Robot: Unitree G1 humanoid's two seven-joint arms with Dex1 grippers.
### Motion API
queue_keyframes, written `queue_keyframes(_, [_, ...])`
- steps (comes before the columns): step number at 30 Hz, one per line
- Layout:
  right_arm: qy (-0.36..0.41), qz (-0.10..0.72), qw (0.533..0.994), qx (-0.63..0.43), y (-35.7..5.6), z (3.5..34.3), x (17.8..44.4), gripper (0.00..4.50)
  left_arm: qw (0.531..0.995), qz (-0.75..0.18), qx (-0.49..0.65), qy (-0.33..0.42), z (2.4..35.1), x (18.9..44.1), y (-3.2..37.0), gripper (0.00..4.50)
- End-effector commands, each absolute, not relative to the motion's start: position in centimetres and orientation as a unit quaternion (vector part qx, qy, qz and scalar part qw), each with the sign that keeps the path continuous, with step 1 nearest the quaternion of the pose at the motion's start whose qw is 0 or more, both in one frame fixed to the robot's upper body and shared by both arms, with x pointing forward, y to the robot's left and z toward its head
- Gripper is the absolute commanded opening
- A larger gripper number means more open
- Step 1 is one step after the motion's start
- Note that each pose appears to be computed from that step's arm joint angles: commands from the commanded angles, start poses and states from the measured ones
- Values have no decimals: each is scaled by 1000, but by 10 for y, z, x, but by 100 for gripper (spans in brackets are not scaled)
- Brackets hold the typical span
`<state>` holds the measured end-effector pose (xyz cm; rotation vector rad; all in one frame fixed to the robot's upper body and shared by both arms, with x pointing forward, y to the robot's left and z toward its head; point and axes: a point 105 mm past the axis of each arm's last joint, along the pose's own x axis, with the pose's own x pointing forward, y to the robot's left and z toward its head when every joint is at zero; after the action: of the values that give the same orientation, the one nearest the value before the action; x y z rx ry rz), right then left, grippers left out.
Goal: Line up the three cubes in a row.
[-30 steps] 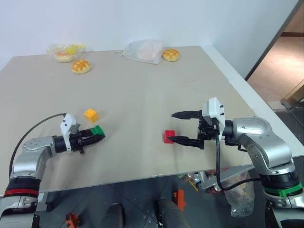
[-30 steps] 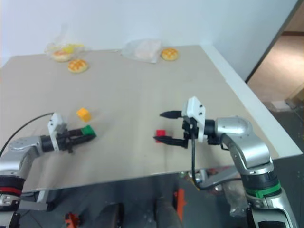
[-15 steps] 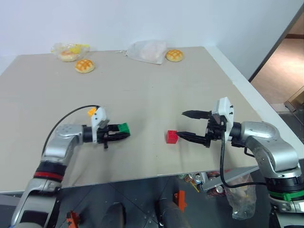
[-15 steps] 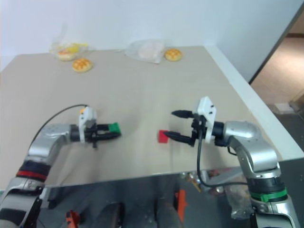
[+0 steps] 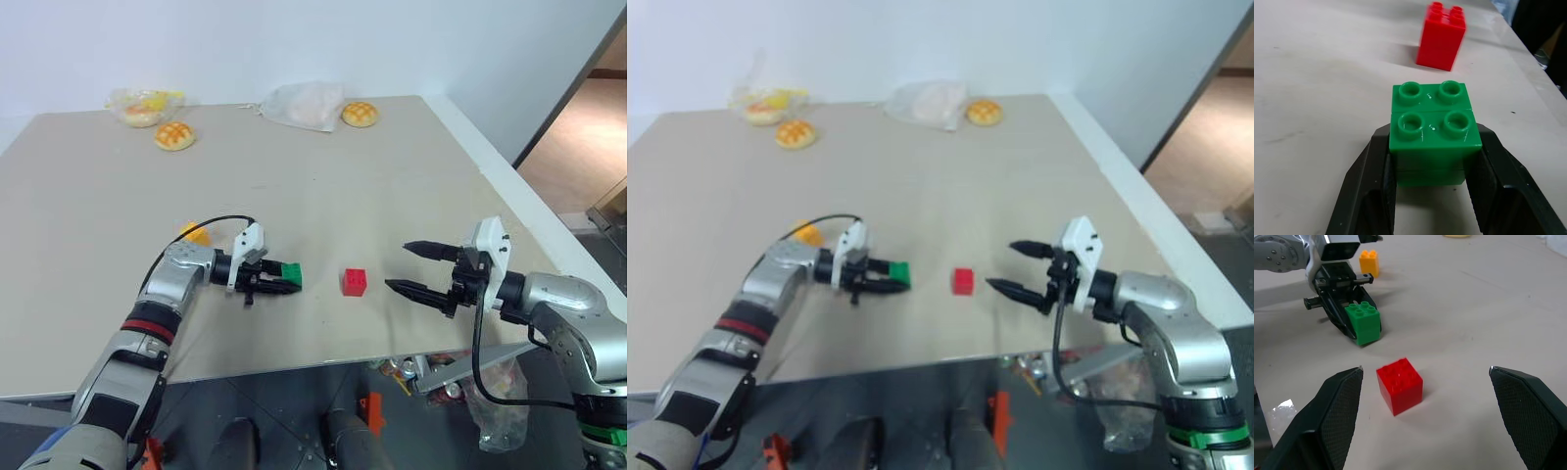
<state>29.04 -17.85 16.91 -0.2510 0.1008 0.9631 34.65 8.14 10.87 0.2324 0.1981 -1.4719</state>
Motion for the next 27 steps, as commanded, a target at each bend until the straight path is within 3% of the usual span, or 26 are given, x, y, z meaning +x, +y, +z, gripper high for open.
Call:
queue_keyframes(1, [25,451,882,-133,-183,183,288,431,720,-684,102,65,123,344,73,134])
queue_keyframes(15, [19,451,883,-127,-179,184,292,431,727,-666,151,68,101,344,75,134])
queue_keyframes(17, [18,451,883,-127,-179,184,292,431,738,-653,157,63,99,348,77,238])
queue_keyframes(22, [16,451,883,-128,-179,186,293,431,744,-641,180,46,94,348,81,403])
queue_keyframes(27, [15,455,881,-131,-177,188,295,431,749,-639,170,37,97,342,89,403])
